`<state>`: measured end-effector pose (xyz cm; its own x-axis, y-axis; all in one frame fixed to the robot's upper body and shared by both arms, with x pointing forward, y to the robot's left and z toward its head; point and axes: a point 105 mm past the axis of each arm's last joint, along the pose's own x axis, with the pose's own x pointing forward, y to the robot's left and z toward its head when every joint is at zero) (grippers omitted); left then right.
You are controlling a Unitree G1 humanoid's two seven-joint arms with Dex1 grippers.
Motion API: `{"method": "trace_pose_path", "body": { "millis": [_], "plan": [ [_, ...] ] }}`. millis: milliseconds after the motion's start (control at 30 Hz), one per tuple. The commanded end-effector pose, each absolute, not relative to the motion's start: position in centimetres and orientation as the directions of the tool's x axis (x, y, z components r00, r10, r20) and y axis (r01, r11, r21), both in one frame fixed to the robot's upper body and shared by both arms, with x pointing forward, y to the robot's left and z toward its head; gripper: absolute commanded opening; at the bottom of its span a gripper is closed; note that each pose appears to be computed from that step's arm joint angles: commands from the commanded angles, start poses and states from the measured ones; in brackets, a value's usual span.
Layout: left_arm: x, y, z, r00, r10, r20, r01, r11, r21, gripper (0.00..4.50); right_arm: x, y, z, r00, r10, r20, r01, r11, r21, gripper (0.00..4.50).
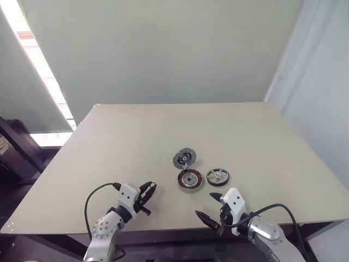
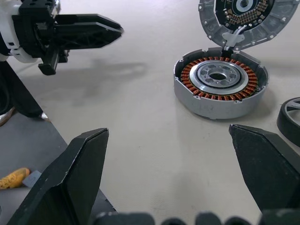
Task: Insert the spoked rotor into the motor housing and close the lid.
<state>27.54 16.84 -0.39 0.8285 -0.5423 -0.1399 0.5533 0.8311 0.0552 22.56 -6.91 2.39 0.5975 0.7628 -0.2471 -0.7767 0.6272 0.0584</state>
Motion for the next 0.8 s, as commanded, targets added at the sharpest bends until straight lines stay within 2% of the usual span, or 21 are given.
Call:
{"method": "trace_pose_path", "body": {
  "millis": [33,167,400,800],
  "plan": [
    [28.6,13.5,2.2,0.755,-0.651,-0.077,0.654,0.757,0.011,0.58,22.9,-6.5,3.8,0.599,0.775,-0.201,-0.788,0.615,0.025,4.5],
    [29.5,10.7,2.9,0.663,-0.742,-0.098,0.745,0.667,-0.017,0.58,23.1,-6.3,3.8,0.6,0.775,-0.198,-0.788,0.616,0.023,4.5],
    [31.5,8.4,3.3,0.598,-0.793,-0.114,0.799,0.601,0.013,0.58,23.0,-6.1,3.6,0.61,0.766,-0.204,-0.782,0.623,0.003,4.5],
    [34.2,8.0,2.6,0.577,-0.785,-0.227,0.813,0.577,0.073,0.58,23.1,-5.9,3.8,0.64,0.744,-0.191,-0.76,0.65,-0.014,4.5]
  ]
}}
